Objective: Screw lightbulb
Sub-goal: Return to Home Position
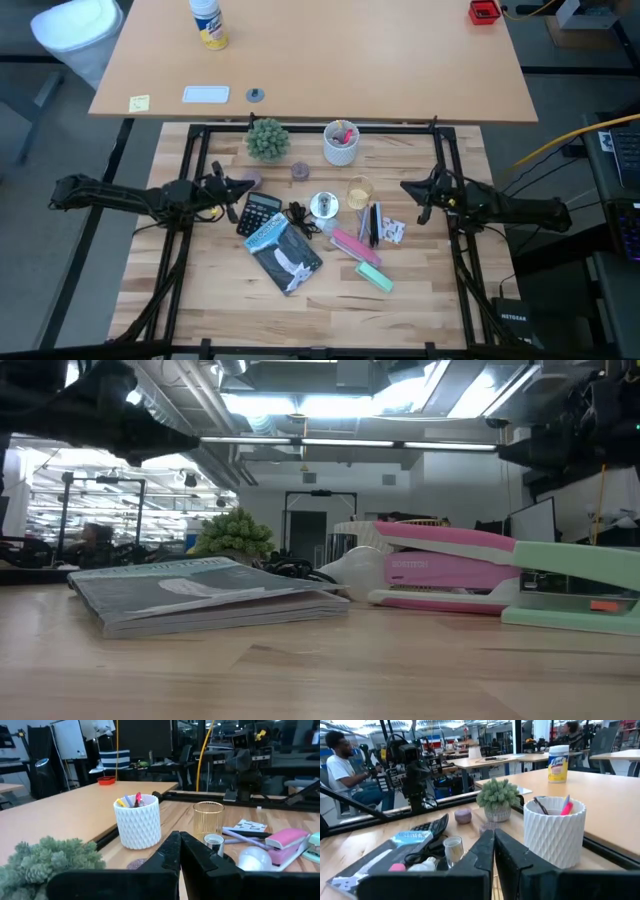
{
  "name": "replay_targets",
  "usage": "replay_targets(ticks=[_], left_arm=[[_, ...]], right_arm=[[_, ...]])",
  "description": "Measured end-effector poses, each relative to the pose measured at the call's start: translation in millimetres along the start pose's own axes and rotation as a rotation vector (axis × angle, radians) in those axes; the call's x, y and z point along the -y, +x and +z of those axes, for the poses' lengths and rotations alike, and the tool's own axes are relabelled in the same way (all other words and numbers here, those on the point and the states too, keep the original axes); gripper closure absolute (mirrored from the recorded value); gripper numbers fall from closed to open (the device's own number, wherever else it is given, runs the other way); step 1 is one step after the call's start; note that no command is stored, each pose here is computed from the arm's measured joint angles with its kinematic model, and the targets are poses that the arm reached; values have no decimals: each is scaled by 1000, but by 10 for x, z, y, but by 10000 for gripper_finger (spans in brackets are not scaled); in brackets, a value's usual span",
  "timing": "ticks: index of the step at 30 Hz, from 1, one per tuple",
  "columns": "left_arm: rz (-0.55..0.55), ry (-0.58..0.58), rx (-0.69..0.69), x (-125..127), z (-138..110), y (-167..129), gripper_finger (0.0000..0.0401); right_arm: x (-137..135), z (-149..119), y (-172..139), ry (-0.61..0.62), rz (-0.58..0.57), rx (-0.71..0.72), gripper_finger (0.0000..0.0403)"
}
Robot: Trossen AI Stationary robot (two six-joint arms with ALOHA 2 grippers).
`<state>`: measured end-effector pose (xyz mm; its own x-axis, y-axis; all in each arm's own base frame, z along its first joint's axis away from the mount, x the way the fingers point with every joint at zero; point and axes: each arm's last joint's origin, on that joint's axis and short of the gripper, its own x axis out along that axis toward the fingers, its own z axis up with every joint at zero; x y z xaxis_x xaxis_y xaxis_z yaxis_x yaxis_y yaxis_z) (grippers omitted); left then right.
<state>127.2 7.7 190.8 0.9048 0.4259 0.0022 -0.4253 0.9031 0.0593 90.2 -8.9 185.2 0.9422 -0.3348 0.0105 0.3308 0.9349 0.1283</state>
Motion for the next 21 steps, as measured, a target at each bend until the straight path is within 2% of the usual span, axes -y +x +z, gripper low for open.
replay_targets(ticks=[9, 14, 21], left_arm=[[41, -42, -24, -63, -204, -33, 400], [58, -22, -88, -82, -313, -35, 400], [61, -50, -152, -82, -382, -43, 400]], right_arm=[[-2, -102, 29, 0, 11, -26, 384], [0, -103, 28, -34, 6, -26, 384], [0, -108, 28, -38, 5, -30, 384]])
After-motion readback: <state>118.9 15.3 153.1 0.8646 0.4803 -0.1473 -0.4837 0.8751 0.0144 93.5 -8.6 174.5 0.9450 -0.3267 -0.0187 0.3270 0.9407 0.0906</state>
